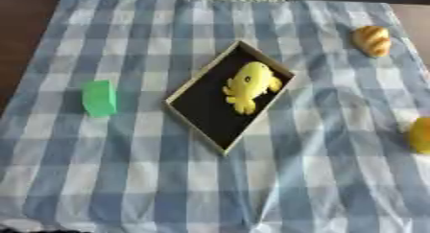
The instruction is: Pick up objects on the table and place them in the box.
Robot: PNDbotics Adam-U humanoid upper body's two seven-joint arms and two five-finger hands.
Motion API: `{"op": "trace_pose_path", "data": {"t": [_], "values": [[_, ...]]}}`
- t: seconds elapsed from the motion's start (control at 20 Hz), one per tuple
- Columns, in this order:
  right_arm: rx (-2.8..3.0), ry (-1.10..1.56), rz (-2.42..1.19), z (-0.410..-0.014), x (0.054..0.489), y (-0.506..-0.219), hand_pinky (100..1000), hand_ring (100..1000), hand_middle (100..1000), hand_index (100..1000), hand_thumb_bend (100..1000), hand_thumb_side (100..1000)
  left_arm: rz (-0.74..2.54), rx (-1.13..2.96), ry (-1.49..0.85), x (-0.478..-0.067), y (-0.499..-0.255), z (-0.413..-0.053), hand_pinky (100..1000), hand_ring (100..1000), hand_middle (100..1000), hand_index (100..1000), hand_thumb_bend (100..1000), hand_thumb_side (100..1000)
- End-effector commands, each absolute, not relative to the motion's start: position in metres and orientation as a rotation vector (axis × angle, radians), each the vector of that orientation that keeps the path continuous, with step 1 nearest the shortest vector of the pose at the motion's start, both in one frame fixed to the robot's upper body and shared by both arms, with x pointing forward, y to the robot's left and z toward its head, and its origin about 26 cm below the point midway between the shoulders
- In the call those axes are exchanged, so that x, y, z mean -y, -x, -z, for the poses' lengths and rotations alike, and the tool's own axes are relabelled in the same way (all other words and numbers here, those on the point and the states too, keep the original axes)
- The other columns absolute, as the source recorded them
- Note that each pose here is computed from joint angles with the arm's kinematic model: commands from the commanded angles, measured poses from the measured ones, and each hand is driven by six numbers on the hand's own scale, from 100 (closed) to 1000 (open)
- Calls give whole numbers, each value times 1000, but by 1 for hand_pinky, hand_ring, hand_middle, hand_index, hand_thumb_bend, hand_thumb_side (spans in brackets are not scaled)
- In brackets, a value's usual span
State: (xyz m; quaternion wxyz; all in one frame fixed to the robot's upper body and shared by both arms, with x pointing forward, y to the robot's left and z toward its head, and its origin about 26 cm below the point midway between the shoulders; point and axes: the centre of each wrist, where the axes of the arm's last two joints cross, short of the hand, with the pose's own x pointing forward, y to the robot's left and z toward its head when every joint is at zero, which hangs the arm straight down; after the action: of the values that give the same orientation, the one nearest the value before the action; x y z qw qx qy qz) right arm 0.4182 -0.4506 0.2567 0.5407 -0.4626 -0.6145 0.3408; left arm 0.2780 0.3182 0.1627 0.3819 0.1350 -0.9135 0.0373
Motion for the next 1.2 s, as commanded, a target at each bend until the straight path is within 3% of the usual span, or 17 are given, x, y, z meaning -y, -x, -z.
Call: {"op": "trace_pose_path", "data": {"t": [0.05, 0.35, 0.45, 0.55, 0.6, 0.65, 0.7, 0.75, 0.85, 1.2], "values": [[1386, 1113, -864, -256, 460, -426, 949, 1000, 963, 970, 100, 777, -58, 2353, -351, -320, -276, -171, 685, 796, 679, 811, 100, 665], [1289, 1056, -1014, -241, 458, -432, 952, 1000, 939, 962, 100, 852, -59, 2352, -350, -320, -276, -171, 685, 797, 679, 810, 100, 667], [1258, 1025, -1077, -241, 457, -433, 957, 1000, 939, 960, 100, 780, -57, 2351, -348, -320, -276, -171, 685, 797, 679, 810, 100, 669], [1237, 1000, -1137, -242, 454, -433, 963, 1000, 927, 955, 100, 571, -56, 2349, -346, -320, -276, -171, 685, 798, 680, 810, 100, 671], [1230, 987, -1168, -243, 453, -434, 966, 1000, 929, 955, 100, 397, -55, 2349, -345, -320, -276, -170, 685, 798, 680, 810, 100, 671], [1225, 971, -1201, -244, 451, -434, 968, 1000, 932, 954, 100, 304, -54, 2348, -345, -320, -276, -170, 685, 798, 680, 810, 100, 671], [1219, 957, -1229, -245, 450, -434, 971, 1000, 935, 951, 121, 198, -54, 2348, -345, -320, -276, -170, 685, 798, 680, 810, 100, 672], [1205, 938, -1262, -245, 449, -434, 971, 1000, 937, 948, 197, 129, -54, 2348, -344, -320, -276, -171, 685, 799, 680, 810, 100, 672], [1169, 914, -1316, -246, 447, -433, 972, 1000, 941, 944, 254, 100, -53, 2348, -342, -320, -276, -171, 685, 799, 681, 810, 100, 673], [1151, 899, -1341, -243, 440, -433, 965, 1000, 931, 945, 213, 100, -52, 2346, -333, -319, -277, -170, 684, 800, 681, 810, 100, 677]]}}
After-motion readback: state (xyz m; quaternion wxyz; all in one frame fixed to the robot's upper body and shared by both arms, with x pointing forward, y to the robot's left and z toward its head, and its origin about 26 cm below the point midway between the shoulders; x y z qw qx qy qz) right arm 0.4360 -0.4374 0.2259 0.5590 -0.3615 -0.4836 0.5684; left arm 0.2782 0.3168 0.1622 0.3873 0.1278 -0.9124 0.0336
